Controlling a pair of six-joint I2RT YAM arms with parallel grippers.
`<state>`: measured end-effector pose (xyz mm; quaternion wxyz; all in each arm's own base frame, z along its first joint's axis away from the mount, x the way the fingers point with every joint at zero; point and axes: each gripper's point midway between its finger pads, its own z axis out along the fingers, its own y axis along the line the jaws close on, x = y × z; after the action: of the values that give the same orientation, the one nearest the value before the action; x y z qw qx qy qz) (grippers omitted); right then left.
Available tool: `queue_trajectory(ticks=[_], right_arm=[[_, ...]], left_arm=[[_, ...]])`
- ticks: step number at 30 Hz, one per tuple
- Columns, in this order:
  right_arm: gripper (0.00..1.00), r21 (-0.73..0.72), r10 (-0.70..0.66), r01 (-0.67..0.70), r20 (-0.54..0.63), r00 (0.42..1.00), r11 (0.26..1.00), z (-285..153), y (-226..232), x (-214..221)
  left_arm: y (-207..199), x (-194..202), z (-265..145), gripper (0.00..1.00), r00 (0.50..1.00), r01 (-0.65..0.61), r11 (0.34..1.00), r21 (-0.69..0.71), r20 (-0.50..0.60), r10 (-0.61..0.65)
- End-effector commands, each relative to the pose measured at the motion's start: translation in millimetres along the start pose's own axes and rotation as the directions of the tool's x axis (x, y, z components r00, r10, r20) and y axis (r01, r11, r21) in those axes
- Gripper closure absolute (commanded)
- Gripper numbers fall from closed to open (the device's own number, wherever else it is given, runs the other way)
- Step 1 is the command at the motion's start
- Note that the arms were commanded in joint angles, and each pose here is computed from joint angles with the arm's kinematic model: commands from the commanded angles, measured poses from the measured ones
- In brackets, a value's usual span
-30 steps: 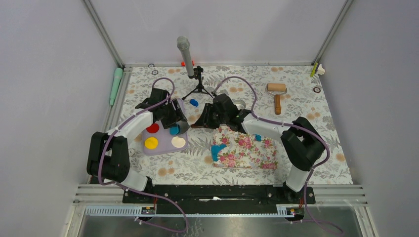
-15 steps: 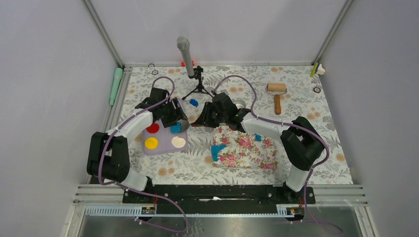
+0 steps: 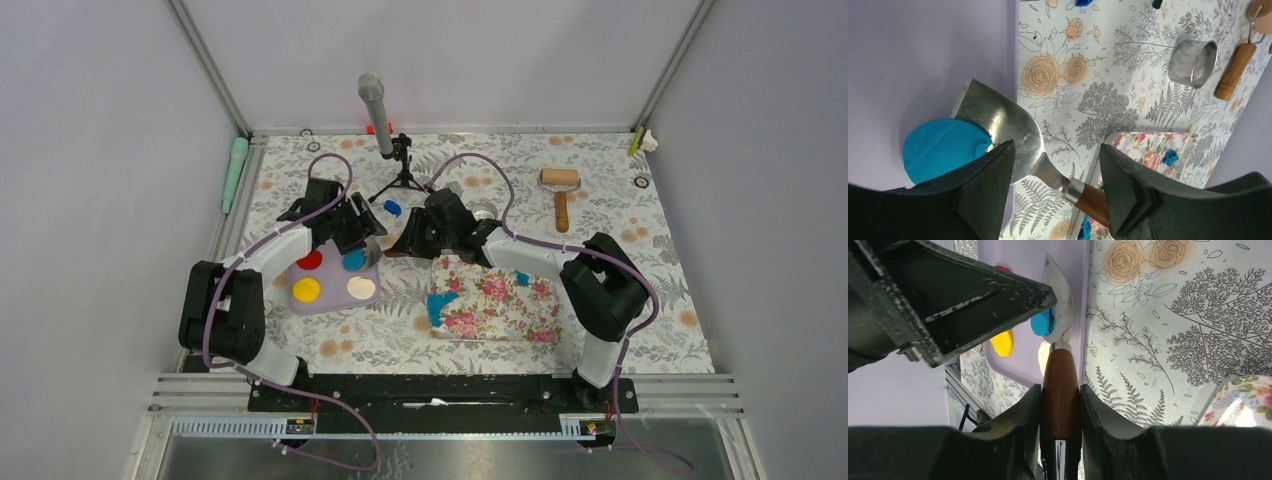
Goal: Roll out the dumpling wrappers from the dough
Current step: Place the dumpling wrapper on the plate.
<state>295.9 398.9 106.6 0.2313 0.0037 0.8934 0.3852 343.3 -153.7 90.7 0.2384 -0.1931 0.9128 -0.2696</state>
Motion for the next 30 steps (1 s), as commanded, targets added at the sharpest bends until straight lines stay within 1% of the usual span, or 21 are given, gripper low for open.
queue_trajectory(ticks=[1,3,8,15,20,30], right_arm=[[1.00,-0.077,-0.025,0.029,0.054,0.998,0.997,-4,34,-18],[1.00,-0.076,-0.025,0.029,0.055,0.998,0.997,-4,33,-19],[1.00,-0.074,-0.026,0.030,0.057,0.998,0.997,-4,34,-19],[1.00,-0.063,-0.026,0.030,0.063,0.998,0.998,-6,31,-19],[1.00,-0.065,-0.028,0.032,0.065,0.997,0.997,-6,32,-19],[1.00,-0.048,-0.035,0.038,0.072,0.997,0.998,-8,27,-19]], left_arm=[[-6,-16,10,0.35,0.999,0.014,1.000,0.024,0.049,-0.016],[-5,-19,12,0.35,0.998,0.006,1.000,0.009,0.060,-0.007],[5,-17,23,0.35,1.000,0.005,0.998,-0.055,0.025,-0.004],[20,-11,21,0.36,1.000,0.003,0.990,-0.140,0.006,-0.002],[26,-9,19,0.36,1.000,-0.001,0.986,-0.164,-0.002,0.001],[27,-13,11,0.36,1.000,-0.011,0.983,-0.186,0.021,0.015]])
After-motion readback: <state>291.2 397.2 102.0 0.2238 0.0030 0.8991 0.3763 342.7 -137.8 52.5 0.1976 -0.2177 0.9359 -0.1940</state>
